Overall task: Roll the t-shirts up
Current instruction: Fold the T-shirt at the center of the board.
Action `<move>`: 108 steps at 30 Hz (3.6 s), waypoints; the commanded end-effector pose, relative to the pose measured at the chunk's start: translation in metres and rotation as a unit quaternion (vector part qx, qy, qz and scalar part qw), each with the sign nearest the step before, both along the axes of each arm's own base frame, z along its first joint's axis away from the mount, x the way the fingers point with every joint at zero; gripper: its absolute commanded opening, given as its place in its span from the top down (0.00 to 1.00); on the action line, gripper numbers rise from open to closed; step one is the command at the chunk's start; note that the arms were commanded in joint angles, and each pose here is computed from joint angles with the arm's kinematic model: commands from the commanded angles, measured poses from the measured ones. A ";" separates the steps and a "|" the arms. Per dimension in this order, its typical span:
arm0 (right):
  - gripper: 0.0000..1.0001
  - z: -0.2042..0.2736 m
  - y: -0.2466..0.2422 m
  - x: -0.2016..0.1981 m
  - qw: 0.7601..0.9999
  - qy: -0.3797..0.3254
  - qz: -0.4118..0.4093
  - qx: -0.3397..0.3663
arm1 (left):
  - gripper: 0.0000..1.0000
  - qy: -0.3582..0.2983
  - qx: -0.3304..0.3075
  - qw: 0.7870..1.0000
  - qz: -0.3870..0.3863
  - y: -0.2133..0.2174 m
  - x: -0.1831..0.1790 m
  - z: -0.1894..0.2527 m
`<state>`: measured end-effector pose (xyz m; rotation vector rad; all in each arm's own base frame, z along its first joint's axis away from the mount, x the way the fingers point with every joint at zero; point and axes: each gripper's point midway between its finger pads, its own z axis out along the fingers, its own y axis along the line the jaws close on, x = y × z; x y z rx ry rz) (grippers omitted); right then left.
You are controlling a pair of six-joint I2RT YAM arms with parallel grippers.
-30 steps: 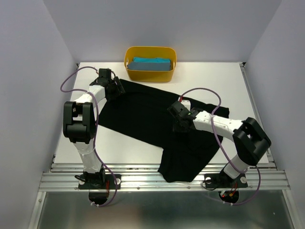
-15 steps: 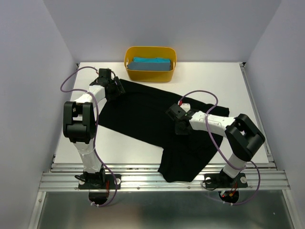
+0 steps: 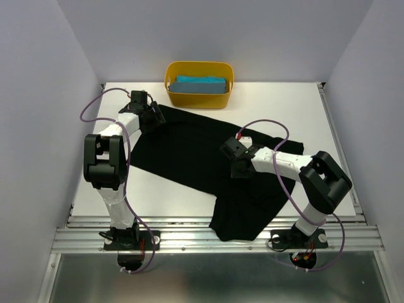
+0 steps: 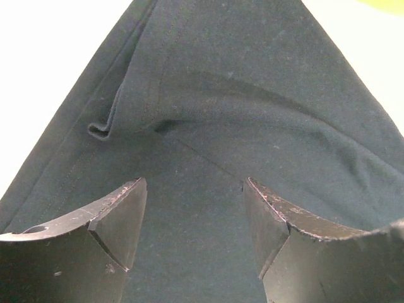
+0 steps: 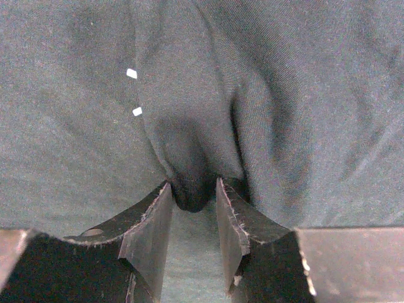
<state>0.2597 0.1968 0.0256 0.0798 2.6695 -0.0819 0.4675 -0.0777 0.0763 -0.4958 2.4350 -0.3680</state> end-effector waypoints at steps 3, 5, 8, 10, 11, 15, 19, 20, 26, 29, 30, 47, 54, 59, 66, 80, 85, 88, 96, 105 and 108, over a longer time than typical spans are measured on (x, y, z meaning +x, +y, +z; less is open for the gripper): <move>0.63 0.013 0.001 0.003 1.000 -0.016 0.007 -0.002 | 0.27 -0.023 0.002 1.000 -0.006 0.000 0.005 0.016; 0.64 0.013 0.000 0.003 1.000 -0.018 0.006 -0.003 | 0.27 -0.024 0.002 1.000 -0.006 0.000 0.005 0.017; 0.62 0.016 0.002 0.004 1.000 -0.017 0.009 0.000 | 0.27 -0.024 0.002 1.000 -0.007 -0.001 0.004 0.017; 0.62 0.017 0.002 0.005 1.000 -0.020 0.007 -0.001 | 0.27 -0.023 0.000 1.000 -0.008 -0.001 0.004 0.016; 0.62 0.018 0.001 0.006 1.000 -0.022 0.006 -0.001 | 0.28 -0.023 0.000 1.000 -0.009 -0.001 0.004 0.016; 0.63 0.023 0.006 0.008 1.000 -0.027 0.010 0.009 | 0.28 -0.023 0.003 1.000 -0.008 -0.001 0.005 0.015; 0.68 0.024 0.010 0.011 0.999 -0.033 0.013 0.007 | 0.28 -0.018 0.006 1.000 -0.008 0.000 0.004 0.012; 0.68 0.024 0.009 0.011 0.999 -0.033 0.011 0.004 | 0.27 -0.018 0.006 1.000 -0.009 0.000 0.004 0.011; 0.71 0.027 0.015 0.013 0.999 -0.038 0.017 0.006 | 0.28 -0.017 0.006 1.000 -0.011 -0.002 0.003 0.009; 0.86 0.028 0.015 0.014 0.999 -0.038 0.018 0.005 | 0.27 -0.017 0.005 1.000 -0.010 -0.002 0.002 0.010; 0.90 0.029 0.016 0.014 0.999 -0.039 0.018 0.007 | 0.28 -0.017 0.006 1.000 -0.010 -0.002 0.002 0.009; 0.99 0.063 0.034 -0.017 0.991 -0.009 0.090 0.094 | 0.27 -0.020 0.009 1.000 -0.010 -0.002 0.002 0.012; 0.98 0.064 0.043 -0.025 0.985 0.004 0.129 0.117 | 0.27 -0.018 0.009 1.000 -0.009 -0.002 0.002 0.010; 0.49 0.064 0.038 -0.027 0.986 0.004 0.130 0.109 | 0.25 -0.014 0.013 1.000 -0.006 0.000 0.002 0.009; 0.45 0.076 -0.011 -0.001 0.995 -0.054 0.060 0.056 | 0.25 -0.020 0.015 1.000 -0.009 -0.007 0.005 0.015; 0.45 0.062 -0.176 0.077 0.956 -0.086 -0.230 0.159 | 0.24 -0.048 0.005 0.999 -0.017 -0.055 0.043 0.023; 0.46 0.047 -0.194 0.100 0.941 -0.098 -0.261 0.189 | 0.24 -0.069 0.022 0.997 -0.031 -0.066 0.059 0.019; 0.46 0.034 -0.200 0.109 0.939 -0.095 -0.273 0.186 | 0.24 -0.071 0.010 0.997 -0.036 -0.072 0.062 0.011; 0.46 -0.010 -0.243 0.099 0.920 -0.057 -0.337 0.192 | 0.24 -0.030 -0.014 0.999 -0.035 -0.073 0.055 -0.024; 0.43 -0.022 -0.270 0.079 0.915 -0.048 -0.365 0.166 | 0.24 -0.008 -0.007 0.999 -0.033 -0.067 0.033 -0.046; 0.43 -0.021 -0.273 0.077 0.917 -0.051 -0.363 0.156 | 0.24 -0.002 -0.006 0.999 -0.033 -0.066 0.025 -0.046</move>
